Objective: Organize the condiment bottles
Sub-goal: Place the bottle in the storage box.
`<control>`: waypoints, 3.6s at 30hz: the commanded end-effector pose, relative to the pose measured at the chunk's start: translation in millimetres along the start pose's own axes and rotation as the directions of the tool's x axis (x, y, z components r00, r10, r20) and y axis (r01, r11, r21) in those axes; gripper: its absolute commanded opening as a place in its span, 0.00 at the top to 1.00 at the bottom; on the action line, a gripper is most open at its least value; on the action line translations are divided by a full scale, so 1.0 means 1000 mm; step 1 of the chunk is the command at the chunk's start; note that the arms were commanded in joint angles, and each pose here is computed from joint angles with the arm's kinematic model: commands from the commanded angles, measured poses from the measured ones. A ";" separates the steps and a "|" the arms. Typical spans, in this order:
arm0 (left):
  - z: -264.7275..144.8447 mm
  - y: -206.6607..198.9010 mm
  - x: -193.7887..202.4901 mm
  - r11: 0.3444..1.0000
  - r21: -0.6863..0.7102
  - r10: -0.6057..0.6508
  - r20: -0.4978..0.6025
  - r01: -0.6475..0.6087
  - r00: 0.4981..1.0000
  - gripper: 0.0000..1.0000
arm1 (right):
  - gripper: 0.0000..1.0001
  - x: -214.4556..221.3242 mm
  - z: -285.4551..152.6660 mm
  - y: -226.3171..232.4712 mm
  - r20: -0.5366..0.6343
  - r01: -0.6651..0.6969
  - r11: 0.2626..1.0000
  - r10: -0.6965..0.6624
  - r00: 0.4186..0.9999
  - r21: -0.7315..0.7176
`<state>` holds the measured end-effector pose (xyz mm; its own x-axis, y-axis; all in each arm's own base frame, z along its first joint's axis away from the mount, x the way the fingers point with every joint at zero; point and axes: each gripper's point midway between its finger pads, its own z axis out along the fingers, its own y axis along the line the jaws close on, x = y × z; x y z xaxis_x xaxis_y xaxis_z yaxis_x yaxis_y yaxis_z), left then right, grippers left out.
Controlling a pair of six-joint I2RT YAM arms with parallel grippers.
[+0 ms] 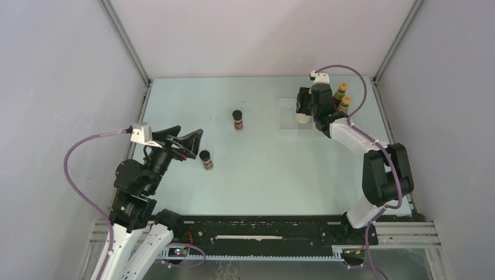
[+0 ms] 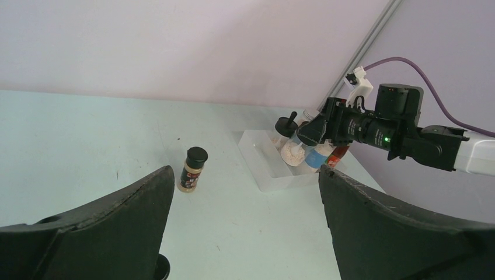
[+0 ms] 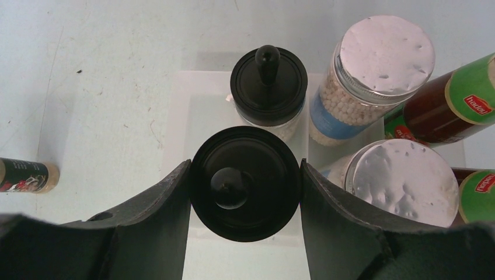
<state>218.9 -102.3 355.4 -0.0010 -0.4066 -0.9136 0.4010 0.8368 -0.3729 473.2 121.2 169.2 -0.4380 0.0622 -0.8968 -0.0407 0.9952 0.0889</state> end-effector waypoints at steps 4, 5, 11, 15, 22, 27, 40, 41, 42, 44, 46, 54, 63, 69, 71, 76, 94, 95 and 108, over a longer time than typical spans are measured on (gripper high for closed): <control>0.007 0.001 0.006 1.000 0.011 -0.002 -0.002 0.002 1.000 0.02 | 1.00 -0.025 0.004 -0.003 0.093 -0.035 0.999 0.035 0.995 0.001; 0.008 0.001 0.006 1.000 0.013 -0.002 -0.002 0.002 1.000 0.02 | 1.00 -0.024 0.005 -0.004 0.091 -0.033 0.999 0.033 0.995 0.004; 0.011 0.002 0.009 1.000 0.011 -0.002 -0.007 0.002 1.000 0.02 | 1.00 -0.022 0.007 -0.006 0.085 -0.023 1.000 0.022 0.996 0.015; 0.011 0.002 0.010 1.000 0.012 -0.003 -0.009 0.003 1.000 0.02 | 1.00 -0.017 0.009 -0.007 0.070 -0.022 1.000 0.021 0.997 0.018; 0.010 0.003 0.011 1.000 0.012 -0.001 -0.009 0.001 1.000 0.02 | 1.00 -0.003 0.016 -0.006 0.035 -0.026 1.000 0.026 0.999 0.015; 0.009 0.004 0.012 1.000 0.008 0.001 -0.009 -0.001 1.000 0.02 | 1.00 0.002 0.020 -0.006 0.025 -0.026 1.000 0.026 0.999 0.015; 0.008 0.004 0.012 1.000 0.007 0.004 -0.008 -0.003 1.000 0.02 | 1.00 0.012 0.028 -0.008 0.004 -0.030 0.999 0.030 1.000 0.022; 0.008 0.004 0.011 1.000 0.007 0.003 -0.008 -0.003 1.000 0.02 | 1.00 0.013 0.028 -0.008 0.001 -0.030 0.999 0.030 1.000 0.022; 0.007 0.004 0.011 1.000 0.006 0.003 -0.006 -0.003 1.000 0.02 | 1.00 0.014 0.028 -0.008 -0.002 -0.031 0.999 0.031 1.000 0.022; 0.007 0.004 0.011 1.000 0.007 0.001 -0.006 -0.001 1.000 0.02 | 1.00 0.017 0.029 -0.008 -0.010 -0.031 0.999 0.031 0.999 0.023; 0.007 0.004 0.012 1.000 0.006 0.001 -0.009 -0.001 1.000 0.02 | 1.00 0.018 0.029 -0.008 -0.013 -0.034 0.999 0.035 0.999 0.026; 0.008 0.003 0.011 1.000 0.009 -0.002 -0.008 0.002 1.000 0.02 | 1.00 0.022 0.030 -0.011 -0.023 -0.039 0.998 0.040 0.999 0.043; 0.007 0.002 0.009 1.000 0.014 -0.002 -0.003 0.002 1.000 0.02 | 0.53 0.021 0.027 -0.012 -0.023 -0.041 0.998 0.042 0.999 0.055; 0.007 0.001 0.009 1.000 0.015 -0.003 -0.004 0.003 1.000 0.02 | 0.28 0.012 0.023 -0.011 -0.001 -0.032 0.998 0.033 0.999 0.048; 0.007 0.001 0.008 1.000 0.017 -0.003 0.001 0.003 1.000 0.02 | 0.23 0.007 0.022 -0.011 0.011 -0.030 0.999 0.029 1.000 0.045; 0.006 -0.001 0.006 1.000 0.021 -0.005 0.003 0.005 1.000 0.02 | 0.21 -0.006 0.016 -0.009 0.046 -0.029 0.999 0.028 0.999 0.034; 0.004 0.001 0.009 1.000 0.012 -0.008 -0.006 0.008 1.000 0.02 | 0.21 -0.074 -0.012 0.040 0.183 0.124 0.992 -0.119 0.976 -0.017; 0.004 0.002 0.011 1.000 0.009 -0.008 -0.008 0.008 1.000 0.02 | 0.20 -0.080 -0.016 0.050 0.199 0.129 0.991 -0.119 0.973 -0.039; 0.002 0.015 0.023 0.999 -0.042 0.002 -0.033 -0.004 0.999 0.02 | 0.19 -0.056 -0.021 0.179 0.147 0.301 0.887 -0.266 0.953 -0.351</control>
<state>224.8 -103.9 340.0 -0.0178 -0.4006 -0.9161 0.3915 0.8403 -0.3751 479.7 260.1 267.9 -0.2379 -0.1248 -0.9633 -0.3804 0.9245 -0.0259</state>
